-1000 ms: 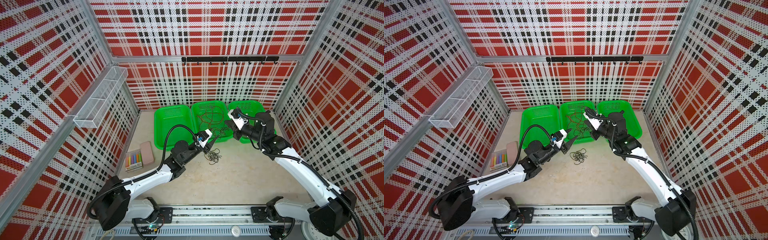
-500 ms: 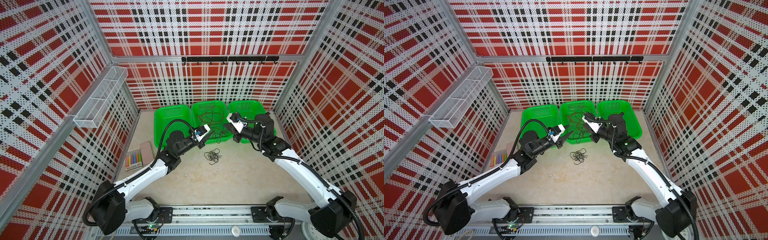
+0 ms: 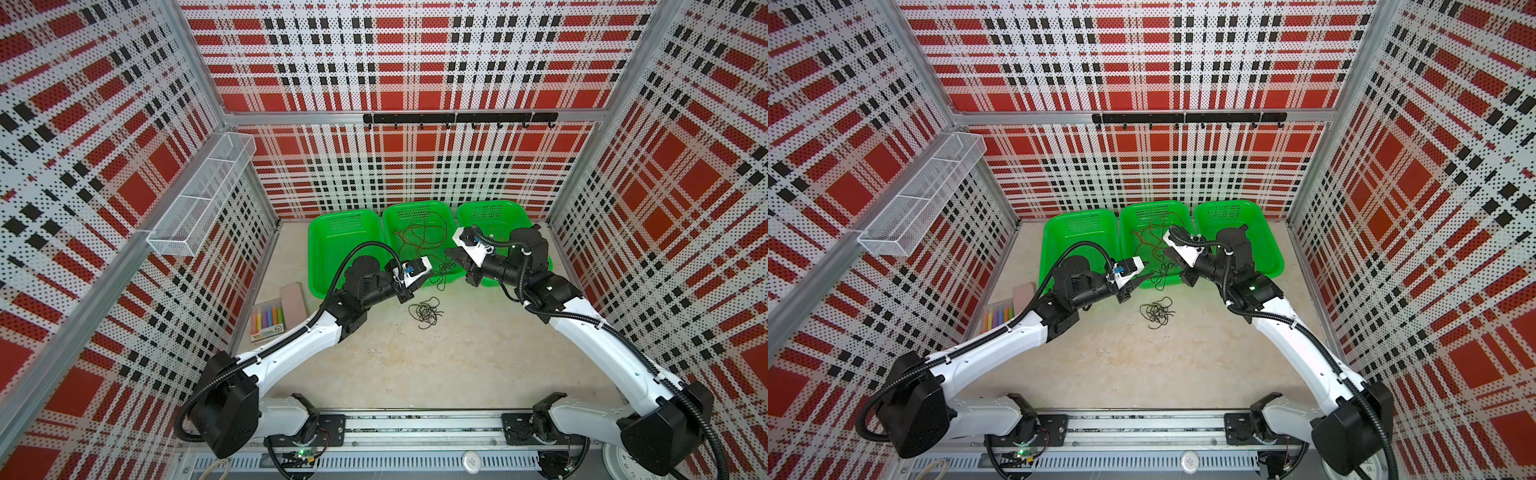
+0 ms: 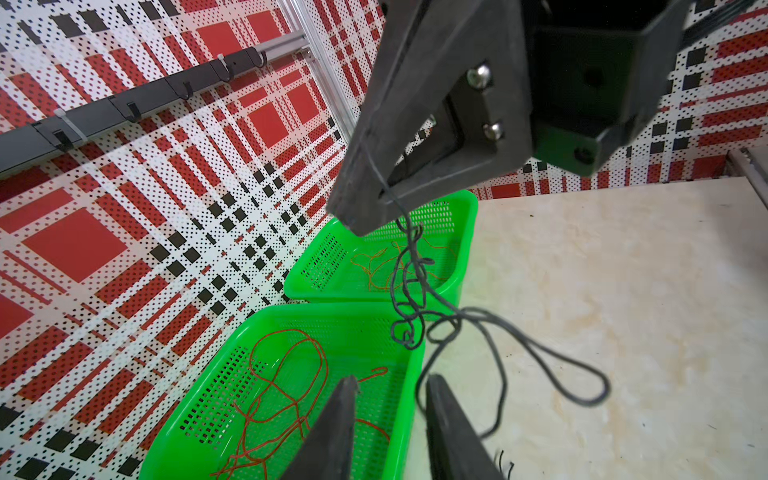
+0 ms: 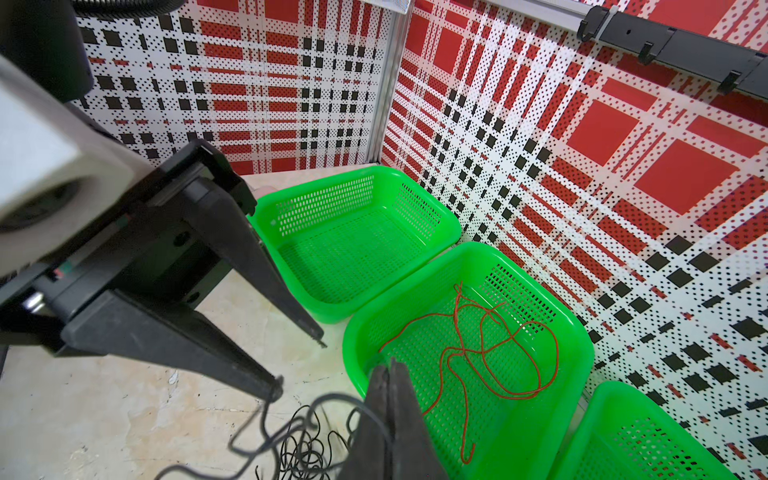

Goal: Untangle the cables
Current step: 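Pull the black wire apart with the right gripper while the left gripper holds it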

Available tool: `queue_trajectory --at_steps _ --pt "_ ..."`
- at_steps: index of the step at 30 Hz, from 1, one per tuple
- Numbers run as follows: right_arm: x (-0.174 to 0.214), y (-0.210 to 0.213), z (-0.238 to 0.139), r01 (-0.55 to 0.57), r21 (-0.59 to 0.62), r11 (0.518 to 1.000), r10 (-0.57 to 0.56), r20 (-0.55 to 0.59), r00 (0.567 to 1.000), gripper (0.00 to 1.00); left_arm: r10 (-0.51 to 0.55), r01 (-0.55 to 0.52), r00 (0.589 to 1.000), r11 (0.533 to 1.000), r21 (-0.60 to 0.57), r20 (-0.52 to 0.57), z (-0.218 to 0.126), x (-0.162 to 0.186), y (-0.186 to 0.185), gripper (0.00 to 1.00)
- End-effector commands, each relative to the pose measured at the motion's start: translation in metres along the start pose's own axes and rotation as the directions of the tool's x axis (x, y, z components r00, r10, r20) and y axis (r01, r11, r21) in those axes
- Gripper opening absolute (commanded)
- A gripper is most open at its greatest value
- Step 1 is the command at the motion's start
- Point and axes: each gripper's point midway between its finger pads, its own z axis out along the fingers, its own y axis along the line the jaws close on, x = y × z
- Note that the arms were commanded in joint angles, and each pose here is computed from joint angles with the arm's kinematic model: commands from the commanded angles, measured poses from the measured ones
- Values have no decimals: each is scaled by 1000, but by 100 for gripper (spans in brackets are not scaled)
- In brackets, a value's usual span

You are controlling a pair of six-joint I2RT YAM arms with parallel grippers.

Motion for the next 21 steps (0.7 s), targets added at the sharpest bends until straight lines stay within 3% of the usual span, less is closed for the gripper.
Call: queue_trajectory --at_steps 1,9,15,17,20,21 --pt "-9 5 -5 24 -11 1000 -24 32 999 0 8 -9 1000 1000 20 26 -5 -9 -3 38" --pt "-9 9 -3 29 -25 999 -28 34 999 0 23 -24 999 999 32 33 -9 -10 -8 41" --pt "-11 13 0 31 -37 999 -30 38 999 0 28 -29 999 998 62 22 6 -6 -12 36" --pt "-11 13 -1 30 -34 999 -29 36 999 0 29 -30 999 998 61 17 10 -4 -11 27" --pt "-5 11 -1 17 -10 1000 -16 20 1000 0 30 -30 999 999 18 36 9 -10 -2 0" --pt "0 6 0 6 20 1000 -6 5 1000 0 25 -25 998 1000 -16 52 6 -15 4 0"
